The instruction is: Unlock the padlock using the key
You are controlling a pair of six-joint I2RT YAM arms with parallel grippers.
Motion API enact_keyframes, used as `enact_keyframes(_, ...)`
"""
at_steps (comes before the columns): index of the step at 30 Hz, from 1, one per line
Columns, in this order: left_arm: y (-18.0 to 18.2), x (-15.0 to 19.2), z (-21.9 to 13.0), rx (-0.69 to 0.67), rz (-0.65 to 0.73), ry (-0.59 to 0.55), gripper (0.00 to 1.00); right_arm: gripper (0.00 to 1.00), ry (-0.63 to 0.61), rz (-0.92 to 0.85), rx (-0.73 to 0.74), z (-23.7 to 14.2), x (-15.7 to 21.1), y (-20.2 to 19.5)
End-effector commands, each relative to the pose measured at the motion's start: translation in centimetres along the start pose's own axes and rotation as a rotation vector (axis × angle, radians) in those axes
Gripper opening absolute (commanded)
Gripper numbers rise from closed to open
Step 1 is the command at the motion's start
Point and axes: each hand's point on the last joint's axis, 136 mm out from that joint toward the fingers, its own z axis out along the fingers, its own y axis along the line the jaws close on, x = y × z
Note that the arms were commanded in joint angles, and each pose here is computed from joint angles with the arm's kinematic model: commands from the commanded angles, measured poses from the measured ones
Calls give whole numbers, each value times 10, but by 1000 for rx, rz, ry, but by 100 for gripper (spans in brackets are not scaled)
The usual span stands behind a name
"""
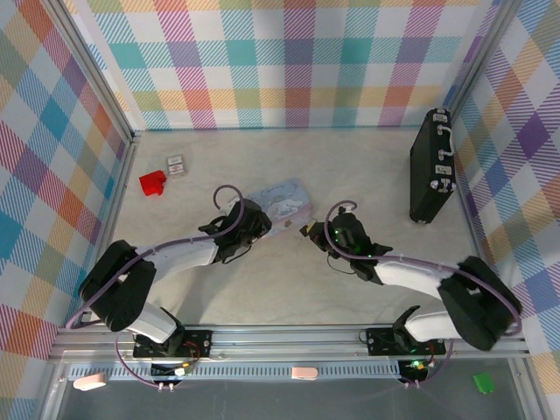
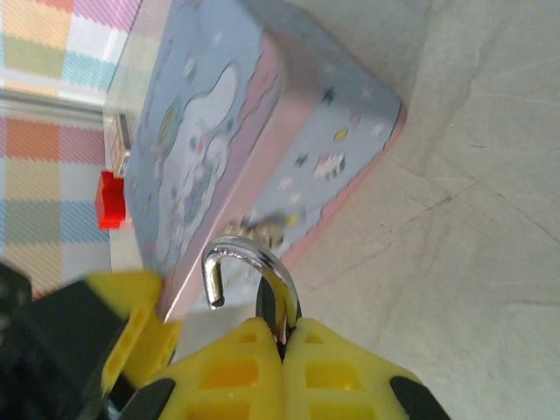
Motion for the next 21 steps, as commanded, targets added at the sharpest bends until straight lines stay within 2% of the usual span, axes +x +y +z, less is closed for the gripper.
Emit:
enact_keyframes(1, 19, 14, 18, -101, 92, 90, 48, 0, 92, -179, 71, -22, 11, -16)
enact_keyframes(11, -7, -14, 55, -123, 193, 113, 47, 0, 151, -384, 79, -80, 11, -9)
enact_keyframes(15, -15, -33, 69, -142, 239, 102, 47, 0, 177, -390, 81, -83, 18, -16)
enact_keyframes(18, -28, -44, 82, -125, 265, 142, 47, 0, 198, -367, 66, -79, 24, -18)
enact_keyframes(19, -23, -44, 85, -158, 276, 164, 47, 0, 205, -360, 60, -77, 26, -18)
enact_keyframes(21, -25, -52, 92, -170, 295, 156, 48, 0, 221, -347, 41, -73, 29, -14)
